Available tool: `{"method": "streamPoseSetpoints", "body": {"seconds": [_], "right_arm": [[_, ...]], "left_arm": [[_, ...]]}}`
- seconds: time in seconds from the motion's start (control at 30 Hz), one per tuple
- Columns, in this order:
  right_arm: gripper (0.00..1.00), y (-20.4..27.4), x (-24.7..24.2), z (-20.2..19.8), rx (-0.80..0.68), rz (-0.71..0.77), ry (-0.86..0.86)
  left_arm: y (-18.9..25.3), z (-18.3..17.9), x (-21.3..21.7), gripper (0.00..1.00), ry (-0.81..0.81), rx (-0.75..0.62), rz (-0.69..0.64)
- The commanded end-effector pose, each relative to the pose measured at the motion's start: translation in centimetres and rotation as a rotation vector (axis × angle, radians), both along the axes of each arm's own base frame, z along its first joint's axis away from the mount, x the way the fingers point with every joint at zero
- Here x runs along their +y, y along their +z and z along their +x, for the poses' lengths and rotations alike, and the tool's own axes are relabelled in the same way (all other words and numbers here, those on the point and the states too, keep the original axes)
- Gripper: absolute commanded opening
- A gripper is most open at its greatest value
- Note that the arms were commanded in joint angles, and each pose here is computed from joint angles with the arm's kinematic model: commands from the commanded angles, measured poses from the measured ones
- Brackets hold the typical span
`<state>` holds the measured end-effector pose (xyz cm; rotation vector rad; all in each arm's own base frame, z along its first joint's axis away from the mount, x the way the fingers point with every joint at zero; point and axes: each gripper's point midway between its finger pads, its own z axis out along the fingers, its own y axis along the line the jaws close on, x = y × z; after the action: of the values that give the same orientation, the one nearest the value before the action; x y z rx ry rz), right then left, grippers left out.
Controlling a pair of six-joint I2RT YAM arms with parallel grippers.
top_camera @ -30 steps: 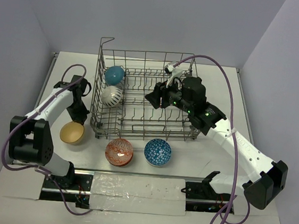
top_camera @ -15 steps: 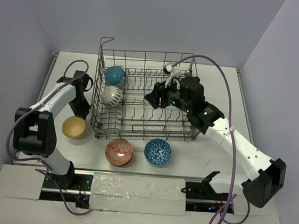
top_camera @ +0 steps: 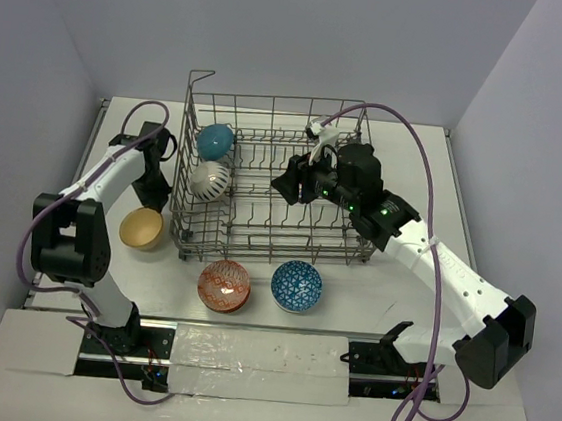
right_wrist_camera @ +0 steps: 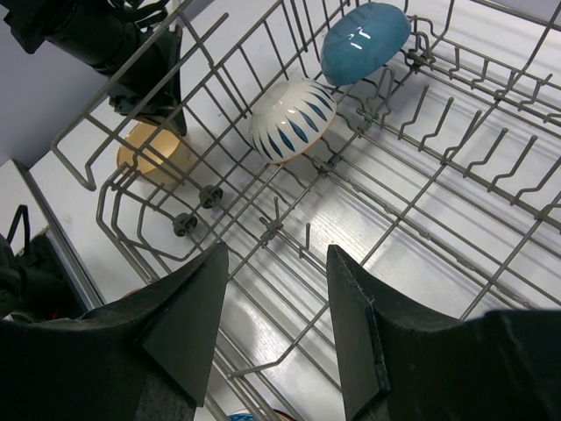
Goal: Load the bowls into the dish rack
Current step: Move the bowl to the corner of the board, then pick up the bowl from the corner of the board.
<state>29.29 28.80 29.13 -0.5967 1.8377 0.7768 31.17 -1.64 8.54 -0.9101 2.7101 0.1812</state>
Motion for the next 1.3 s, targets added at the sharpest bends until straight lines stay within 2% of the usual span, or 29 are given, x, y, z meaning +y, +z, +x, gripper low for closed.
{"method": "streamPoseSetpoints", "body": {"seconds": [0.0, 0.7, 1.03, 1.27], "right_arm": [[0.56, 0.5, -0.2, 0.8, -0.029, -0.003, -0.011], [0.56, 0.0, -0.2, 1.1, -0.017, -0.011, -0.014], [0.56, -0.7, 0.0, 1.1, -0.003, -0.026, 0.000], [0.56, -1.0, 0.7, 0.7, 0.006, -0.033, 0.050]], "left_arm": [[0.9, 2.1, 0.2, 0.06, -0.015, -0.057, 0.009], [0.9, 2.6, 0.8, 0.10, 0.019, -0.089, 0.008], [4.7, 5.7, 0.7, 0.16, 0.037, -0.214, -0.007], [11.2, 8.1, 2.5, 0.18, 0.105, -0.420, -0.004]]}}
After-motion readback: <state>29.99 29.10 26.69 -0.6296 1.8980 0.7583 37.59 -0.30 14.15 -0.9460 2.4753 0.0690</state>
